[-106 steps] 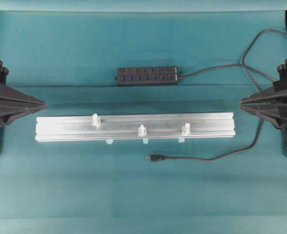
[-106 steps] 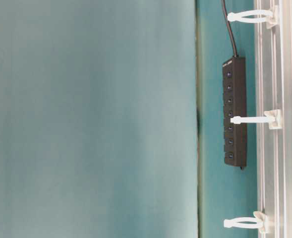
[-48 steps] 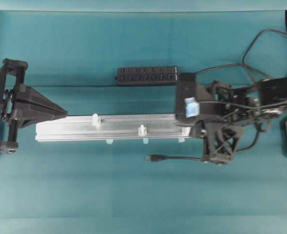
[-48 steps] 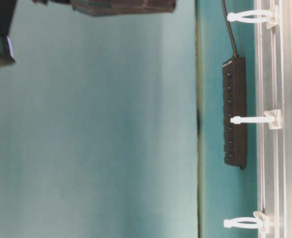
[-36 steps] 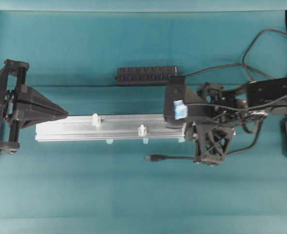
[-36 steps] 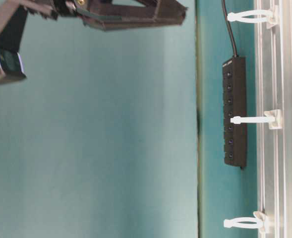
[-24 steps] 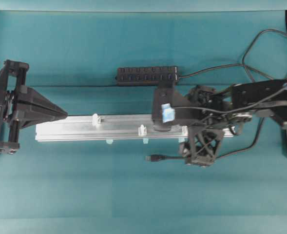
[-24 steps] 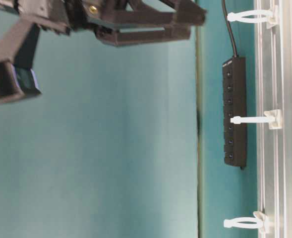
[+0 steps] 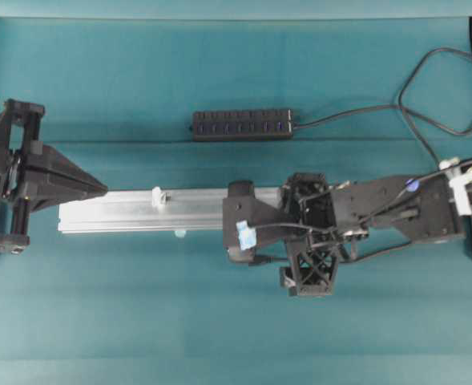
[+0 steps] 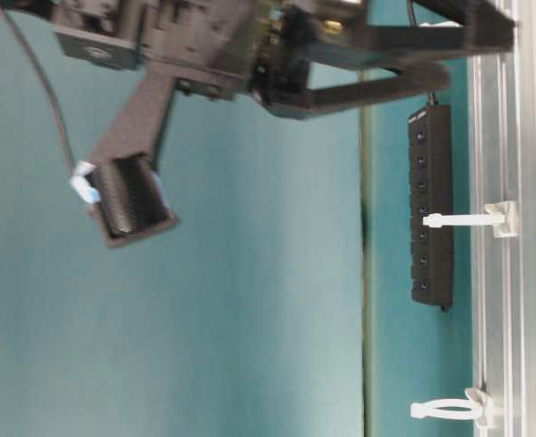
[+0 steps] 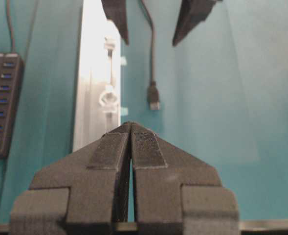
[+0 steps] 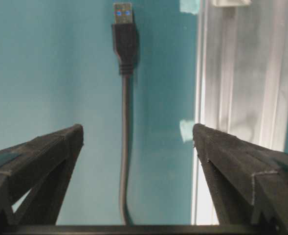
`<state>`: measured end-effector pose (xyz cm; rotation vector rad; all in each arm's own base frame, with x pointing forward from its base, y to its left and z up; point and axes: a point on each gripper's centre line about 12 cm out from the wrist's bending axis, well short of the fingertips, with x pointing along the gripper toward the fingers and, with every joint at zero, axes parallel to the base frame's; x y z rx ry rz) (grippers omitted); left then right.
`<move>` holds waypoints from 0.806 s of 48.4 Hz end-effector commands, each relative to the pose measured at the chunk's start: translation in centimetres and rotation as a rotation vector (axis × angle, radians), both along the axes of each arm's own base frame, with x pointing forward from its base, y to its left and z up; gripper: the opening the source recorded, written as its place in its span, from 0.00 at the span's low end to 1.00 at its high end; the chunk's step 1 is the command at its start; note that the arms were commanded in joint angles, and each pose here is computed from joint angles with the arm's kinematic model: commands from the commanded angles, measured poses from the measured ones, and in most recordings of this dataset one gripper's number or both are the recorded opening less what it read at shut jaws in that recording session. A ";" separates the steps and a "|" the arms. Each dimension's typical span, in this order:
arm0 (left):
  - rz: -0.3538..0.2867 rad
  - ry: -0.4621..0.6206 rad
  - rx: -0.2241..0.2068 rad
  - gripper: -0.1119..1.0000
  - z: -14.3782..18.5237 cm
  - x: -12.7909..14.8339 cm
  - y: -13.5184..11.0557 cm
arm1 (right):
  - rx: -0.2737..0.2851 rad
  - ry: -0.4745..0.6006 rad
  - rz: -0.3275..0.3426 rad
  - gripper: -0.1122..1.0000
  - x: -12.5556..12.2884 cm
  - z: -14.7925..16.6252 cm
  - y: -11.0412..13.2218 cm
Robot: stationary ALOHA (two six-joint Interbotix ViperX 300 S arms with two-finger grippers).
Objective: Pass the USB cable through three rings with both arms.
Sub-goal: 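Move the right gripper over the black USB cable plug, then lower the right gripper and grasp the cable just behind the plug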
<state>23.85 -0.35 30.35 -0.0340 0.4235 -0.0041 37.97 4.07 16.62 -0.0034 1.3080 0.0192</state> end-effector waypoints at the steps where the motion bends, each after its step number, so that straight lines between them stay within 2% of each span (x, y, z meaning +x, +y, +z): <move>1: -0.001 -0.032 0.004 0.12 1.1 0.1 0.0 | -0.006 -0.032 0.003 0.82 0.5 0.1 0.1; 14: -0.001 -0.018 0.006 0.12 0.8 0.1 0.0 | -0.022 -0.021 0.015 0.82 0.4 -0.9 0.0; 18: -0.001 -0.008 0.006 0.12 0.7 0.0 0.0 | -0.021 -0.023 0.020 0.79 0.4 -0.8 0.2; 20: -0.001 -0.002 0.006 0.12 0.6 0.0 0.0 | -0.020 -0.021 0.020 0.73 0.5 -0.8 0.4; 25: -0.001 0.005 0.006 0.12 0.5 0.0 0.0 | -0.019 -0.015 0.026 0.45 0.7 -0.7 0.6; 30: -0.001 0.006 0.006 0.12 0.5 -0.1 0.0 | -0.020 -0.009 0.025 0.22 0.8 -0.7 0.6; 34: 0.000 0.006 0.005 0.12 0.5 -0.1 0.0 | -0.019 -0.012 0.024 0.10 0.8 -0.7 0.6; 39: 0.002 0.012 -0.008 0.12 0.2 -0.2 -0.1 | -0.011 -0.033 0.010 0.02 1.0 -0.8 0.5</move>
